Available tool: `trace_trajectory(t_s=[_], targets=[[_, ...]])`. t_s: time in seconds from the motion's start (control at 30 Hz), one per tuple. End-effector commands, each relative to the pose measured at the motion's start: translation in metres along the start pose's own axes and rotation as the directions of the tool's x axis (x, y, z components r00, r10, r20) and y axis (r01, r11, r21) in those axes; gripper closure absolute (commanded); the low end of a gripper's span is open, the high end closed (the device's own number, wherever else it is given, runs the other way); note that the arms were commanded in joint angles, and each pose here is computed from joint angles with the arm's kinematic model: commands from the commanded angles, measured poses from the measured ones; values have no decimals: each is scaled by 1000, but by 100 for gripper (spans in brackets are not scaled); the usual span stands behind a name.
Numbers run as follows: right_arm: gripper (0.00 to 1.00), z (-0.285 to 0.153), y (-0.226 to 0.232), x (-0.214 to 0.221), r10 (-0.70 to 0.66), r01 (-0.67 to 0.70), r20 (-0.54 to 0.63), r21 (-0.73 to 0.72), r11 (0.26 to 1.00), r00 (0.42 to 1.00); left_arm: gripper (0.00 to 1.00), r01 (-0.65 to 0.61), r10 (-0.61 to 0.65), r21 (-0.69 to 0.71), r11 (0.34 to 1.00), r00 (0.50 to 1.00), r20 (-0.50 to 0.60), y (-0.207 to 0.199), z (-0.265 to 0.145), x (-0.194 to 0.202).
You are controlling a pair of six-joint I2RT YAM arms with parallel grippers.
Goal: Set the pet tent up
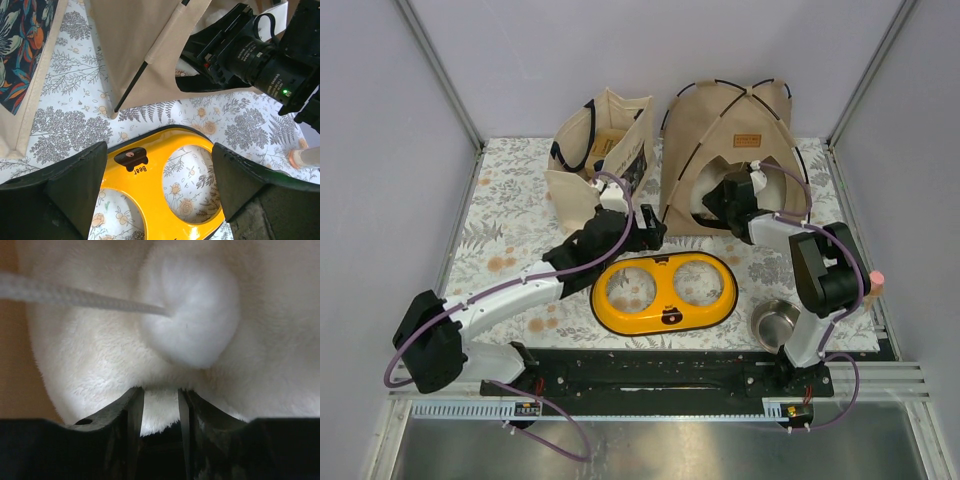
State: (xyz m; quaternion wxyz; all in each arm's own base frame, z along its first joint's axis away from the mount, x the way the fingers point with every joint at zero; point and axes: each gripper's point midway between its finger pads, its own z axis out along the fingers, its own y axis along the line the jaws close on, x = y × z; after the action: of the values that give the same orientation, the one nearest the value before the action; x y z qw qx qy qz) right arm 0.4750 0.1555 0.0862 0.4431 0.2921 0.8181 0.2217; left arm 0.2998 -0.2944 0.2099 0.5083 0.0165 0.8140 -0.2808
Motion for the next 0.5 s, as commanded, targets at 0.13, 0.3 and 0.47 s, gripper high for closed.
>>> trace_trajectory(t_s=[0.13, 0.3, 0.47], targets=[[40, -71, 27, -48, -46, 53, 117, -56, 997, 992, 8, -2, 4, -34, 999, 999, 50, 10, -25, -22], [20, -139, 14, -69, -181, 181, 133, 17, 983, 974, 1, -39, 40, -88, 995, 999, 12, 30, -46, -13], [1, -196, -8, -60, -272, 271, 85, 24, 962, 959, 1, -12, 8, -153, 988, 1000, -27, 55, -71, 5]])
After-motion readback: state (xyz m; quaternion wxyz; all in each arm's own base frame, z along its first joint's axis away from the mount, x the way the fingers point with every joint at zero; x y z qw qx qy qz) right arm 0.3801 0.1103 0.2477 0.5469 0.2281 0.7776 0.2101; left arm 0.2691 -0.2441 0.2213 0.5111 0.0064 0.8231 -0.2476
